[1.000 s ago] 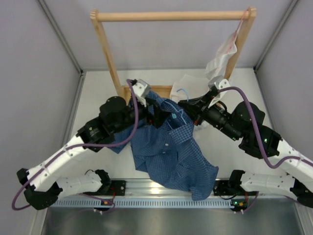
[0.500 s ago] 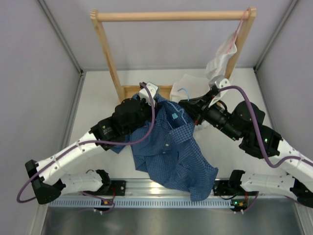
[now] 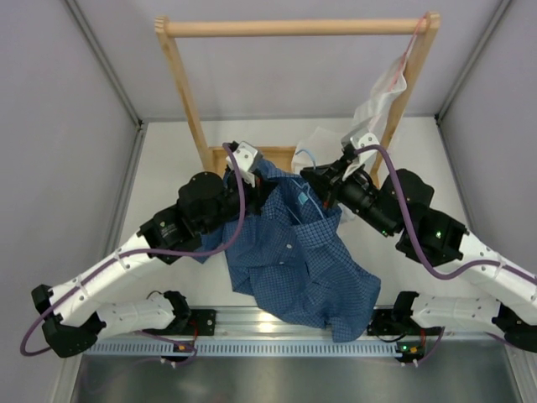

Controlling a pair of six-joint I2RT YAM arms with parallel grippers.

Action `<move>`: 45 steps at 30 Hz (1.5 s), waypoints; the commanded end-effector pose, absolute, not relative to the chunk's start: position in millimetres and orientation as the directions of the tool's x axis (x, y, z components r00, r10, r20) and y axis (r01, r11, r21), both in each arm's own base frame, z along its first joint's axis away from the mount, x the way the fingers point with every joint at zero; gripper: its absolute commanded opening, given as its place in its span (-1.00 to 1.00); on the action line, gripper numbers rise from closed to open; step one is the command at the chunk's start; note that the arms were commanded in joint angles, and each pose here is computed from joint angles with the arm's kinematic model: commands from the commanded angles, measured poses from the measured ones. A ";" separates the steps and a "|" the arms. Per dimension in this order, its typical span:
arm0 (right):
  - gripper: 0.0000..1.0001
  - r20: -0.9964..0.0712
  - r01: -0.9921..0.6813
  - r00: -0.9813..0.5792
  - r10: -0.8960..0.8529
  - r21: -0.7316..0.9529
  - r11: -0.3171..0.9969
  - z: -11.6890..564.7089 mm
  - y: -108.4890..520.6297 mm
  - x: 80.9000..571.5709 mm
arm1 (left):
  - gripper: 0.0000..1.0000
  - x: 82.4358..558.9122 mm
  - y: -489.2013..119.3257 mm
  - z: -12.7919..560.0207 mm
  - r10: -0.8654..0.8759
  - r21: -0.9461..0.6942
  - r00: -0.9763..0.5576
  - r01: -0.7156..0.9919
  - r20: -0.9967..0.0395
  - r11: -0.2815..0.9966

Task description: Place the shirt on the hanger

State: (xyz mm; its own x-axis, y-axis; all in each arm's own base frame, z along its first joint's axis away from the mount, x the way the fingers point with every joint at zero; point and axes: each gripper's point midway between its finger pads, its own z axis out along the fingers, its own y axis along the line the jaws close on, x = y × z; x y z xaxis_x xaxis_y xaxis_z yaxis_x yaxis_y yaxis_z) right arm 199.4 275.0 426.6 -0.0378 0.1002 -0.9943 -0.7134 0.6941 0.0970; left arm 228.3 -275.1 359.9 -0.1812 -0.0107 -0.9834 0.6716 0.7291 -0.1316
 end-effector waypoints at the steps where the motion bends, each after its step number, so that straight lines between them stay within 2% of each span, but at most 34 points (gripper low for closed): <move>1: -1.00 -0.978 -0.686 0.051 0.202 0.112 0.719 463.0 260.0 200.1 | -0.87 226.5 -275.6 375.1 -0.068 -0.156 -0.155 0.676 -0.986 0.721; 3: -1.00 -0.968 -0.662 0.085 0.237 0.123 0.740 474.3 248.7 201.3 | -0.51 226.8 -274.2 370.6 -0.055 -0.152 -0.164 0.670 -0.985 0.727; 4: -1.00 -0.965 -0.657 0.094 0.243 0.123 0.743 476.3 245.7 201.4 | 0.16 227.9 -270.7 370.8 -0.057 -0.151 -0.162 0.659 -0.985 0.737; 5: -1.00 -0.964 -0.661 0.106 0.246 0.116 0.741 479.5 244.5 200.1 | 0.53 227.0 -267.7 371.1 -0.052 -0.146 -0.161 0.656 -0.986 0.741; 6: -1.00 -0.960 -0.669 0.112 0.256 0.118 0.734 483.4 242.0 197.1 | 0.87 226.2 -264.6 376.3 -0.046 -0.128 -0.141 0.658 -0.989 0.742; 7: -1.00 -0.958 -0.675 0.116 0.261 0.117 0.729 486.1 240.2 194.8 | 0.96 224.9 -257.8 385.1 -0.055 -0.120 -0.120 0.650 -0.991 0.750; 13: -1.00 -0.972 -0.767 0.079 0.223 0.084 0.636 483.2 237.3 166.9 | 0.96 206.4 -230.4 452.1 -0.055 0.018 0.084 0.686 -0.995 0.727; 15: -1.00 -0.982 -0.830 0.044 0.181 0.065 0.554 473.0 235.9 144.5 | 0.96 200.9 -240.7 447.1 0.055 0.135 0.131 0.737 -0.990 0.663; 17: -1.00 -0.984 -0.879 0.016 0.178 0.071 0.471 468.3 234.2 123.8 | 0.96 168.3 -265.3 452.2 0.096 0.226 0.204 0.868 -0.974 0.442; 18: -1.00 -0.982 -0.887 0.017 0.186 0.071 0.457 469.3 225.2 115.8 | 0.95 159.7 -274.8 431.7 0.187 0.296 0.246 0.898 -0.951 0.325; 21: -1.00 -0.991 -0.939 -0.002 0.137 0.049 0.341 455.4 222.3 88.6 | 0.91 120.3 -294.0 422.0 0.156 0.374 0.365 0.927 -0.918 0.028; 24: -1.00 -0.993 -0.965 0.004 0.117 0.027 0.261 450.2 217.6 69.6 | 0.88 109.9 -306.3 412.7 0.146 0.353 0.362 0.932 -0.921 -0.085; 27: -1.00 -0.993 -0.974 0.019 0.116 0.008 0.227 451.9 211.0 59.7 | 0.76 104.3 -314.9 403.1 0.164 0.315 0.340 0.935 -0.926 -0.161; 32: -1.00 -0.996 -0.990 0.017 0.091 -0.004 0.141 450.2 213.8 44.7 | 0.69 99.1 -323.0 391.0 0.183 0.250 0.293 0.942 -0.938 -0.223; 37: -1.00 -0.996 -0.994 0.037 0.085 -0.027 0.107 451.7 218.6 41.4 | 0.36 89.9 -329.9 381.3 0.199 0.170 0.236 0.939 -0.951 -0.299; 39: -1.00 -0.995 -0.996 0.039 0.093 -0.032 0.078 453.2 219.7 36.6 | 0.29 87.5 -330.7 375.4 0.212 0.144 0.218 0.937 -0.953 -0.317; 41: -1.00 -0.993 -0.995 0.082 0.090 -0.077 0.057 453.7 222.1 35.2 | 0.28 83.7 -330.1 372.6 0.213 0.123 0.204 0.932 -0.956 -0.340; 45: -1.00 -0.992 -0.995 0.095 0.083 -0.093 0.020 455.7 228.1 32.2 | 0.39 76.1 -330.6 369.9 0.213 0.081 0.173 0.921 -0.962 -0.380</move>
